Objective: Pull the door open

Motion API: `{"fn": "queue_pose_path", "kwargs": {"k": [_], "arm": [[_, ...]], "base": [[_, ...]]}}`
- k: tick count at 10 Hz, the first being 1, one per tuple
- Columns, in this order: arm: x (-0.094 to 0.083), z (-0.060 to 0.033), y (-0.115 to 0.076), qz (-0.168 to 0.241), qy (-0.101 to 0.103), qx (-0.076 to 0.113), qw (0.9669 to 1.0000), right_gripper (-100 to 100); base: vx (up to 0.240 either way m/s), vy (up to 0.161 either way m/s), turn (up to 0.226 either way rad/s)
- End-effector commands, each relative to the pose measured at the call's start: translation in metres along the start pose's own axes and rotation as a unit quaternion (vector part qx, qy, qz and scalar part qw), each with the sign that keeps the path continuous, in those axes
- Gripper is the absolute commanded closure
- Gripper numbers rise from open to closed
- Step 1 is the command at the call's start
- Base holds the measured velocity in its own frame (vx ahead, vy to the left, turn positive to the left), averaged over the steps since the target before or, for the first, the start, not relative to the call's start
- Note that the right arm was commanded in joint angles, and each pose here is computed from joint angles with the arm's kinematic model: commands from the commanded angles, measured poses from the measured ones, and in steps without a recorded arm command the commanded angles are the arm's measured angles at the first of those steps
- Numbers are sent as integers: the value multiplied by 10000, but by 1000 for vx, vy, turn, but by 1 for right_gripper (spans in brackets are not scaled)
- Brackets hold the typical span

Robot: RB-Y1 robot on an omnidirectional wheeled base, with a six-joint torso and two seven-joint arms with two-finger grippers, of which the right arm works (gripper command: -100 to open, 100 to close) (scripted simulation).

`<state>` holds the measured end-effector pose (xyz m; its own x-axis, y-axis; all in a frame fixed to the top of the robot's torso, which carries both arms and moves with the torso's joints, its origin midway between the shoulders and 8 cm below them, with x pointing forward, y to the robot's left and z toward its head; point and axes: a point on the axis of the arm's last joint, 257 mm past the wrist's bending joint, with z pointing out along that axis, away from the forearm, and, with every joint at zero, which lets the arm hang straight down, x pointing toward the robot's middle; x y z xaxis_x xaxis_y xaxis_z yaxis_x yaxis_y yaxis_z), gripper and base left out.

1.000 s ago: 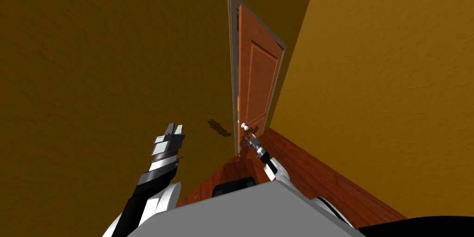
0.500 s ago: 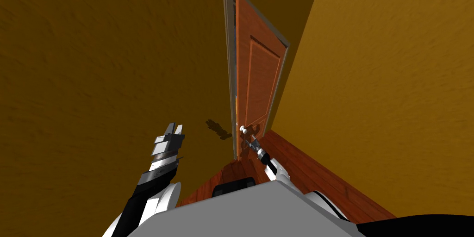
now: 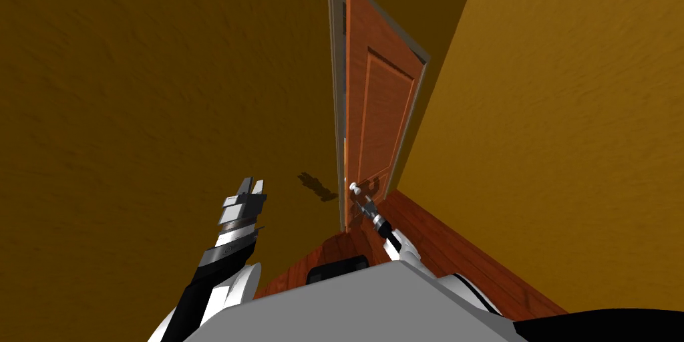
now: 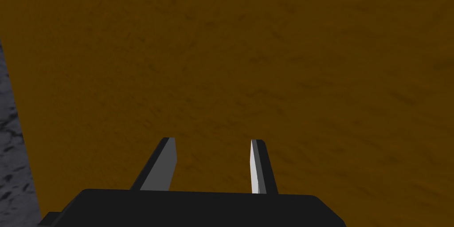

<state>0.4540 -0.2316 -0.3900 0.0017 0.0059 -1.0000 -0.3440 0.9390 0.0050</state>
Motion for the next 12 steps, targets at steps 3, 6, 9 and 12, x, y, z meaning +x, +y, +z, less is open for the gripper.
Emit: {"fn": "queue_pose_path", "kwargs": {"k": [3, 6, 9, 12], "arm": [[5, -92, -252, 9, 4, 305, 9995, -100], [9, -183, -456, 17, 6, 554, 9985, -100], [11, -235, -562, 23, 6, 686, 9976, -100], [15, -237, -540, 18, -3, 663, 9978, 100]], "base": [[33, 80, 147], [66, 12, 158], [82, -26, 115], [5, -3, -2]]}}
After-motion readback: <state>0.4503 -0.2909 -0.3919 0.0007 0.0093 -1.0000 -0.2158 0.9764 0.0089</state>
